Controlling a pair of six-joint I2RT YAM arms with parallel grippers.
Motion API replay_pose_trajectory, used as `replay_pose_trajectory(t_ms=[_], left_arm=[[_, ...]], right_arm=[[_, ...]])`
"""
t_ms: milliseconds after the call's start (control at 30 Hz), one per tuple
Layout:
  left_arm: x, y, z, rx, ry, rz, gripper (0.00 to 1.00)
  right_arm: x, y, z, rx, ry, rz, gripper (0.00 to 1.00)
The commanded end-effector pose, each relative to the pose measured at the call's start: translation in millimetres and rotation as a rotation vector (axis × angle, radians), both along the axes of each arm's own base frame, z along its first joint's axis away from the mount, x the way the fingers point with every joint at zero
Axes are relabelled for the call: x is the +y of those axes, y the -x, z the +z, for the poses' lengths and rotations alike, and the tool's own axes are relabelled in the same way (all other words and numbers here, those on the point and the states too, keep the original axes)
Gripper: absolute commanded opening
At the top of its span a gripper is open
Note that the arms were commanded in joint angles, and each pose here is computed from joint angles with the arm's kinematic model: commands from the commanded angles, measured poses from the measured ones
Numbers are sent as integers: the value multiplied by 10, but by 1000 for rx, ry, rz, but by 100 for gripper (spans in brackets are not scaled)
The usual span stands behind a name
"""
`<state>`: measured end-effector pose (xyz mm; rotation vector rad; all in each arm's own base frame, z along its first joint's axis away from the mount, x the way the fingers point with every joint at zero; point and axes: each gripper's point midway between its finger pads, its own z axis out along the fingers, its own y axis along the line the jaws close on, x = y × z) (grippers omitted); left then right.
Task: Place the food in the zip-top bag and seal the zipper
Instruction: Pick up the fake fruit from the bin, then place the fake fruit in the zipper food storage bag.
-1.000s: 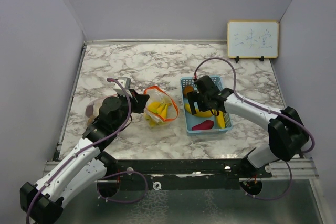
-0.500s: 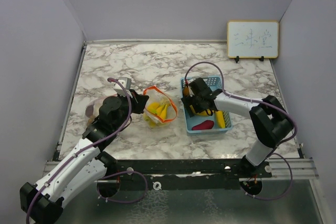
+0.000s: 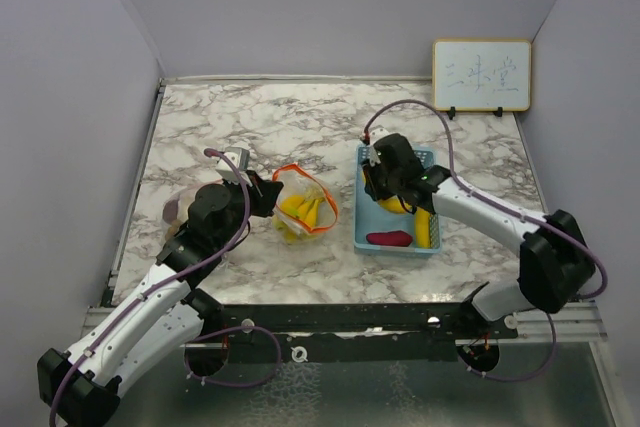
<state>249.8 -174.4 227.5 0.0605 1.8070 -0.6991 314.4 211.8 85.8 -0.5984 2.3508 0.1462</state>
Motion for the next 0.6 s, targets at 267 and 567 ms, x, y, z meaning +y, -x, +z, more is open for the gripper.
replay_pose_trajectory(t_ms=[267, 567], left_arm=[[26, -39, 10, -4, 3, 23, 0], [25, -31, 12, -3, 6, 21, 0]], right_arm=[[1205, 830, 2638, -376, -905, 746, 2], [1568, 1234, 2704, -280, -1217, 985, 3]])
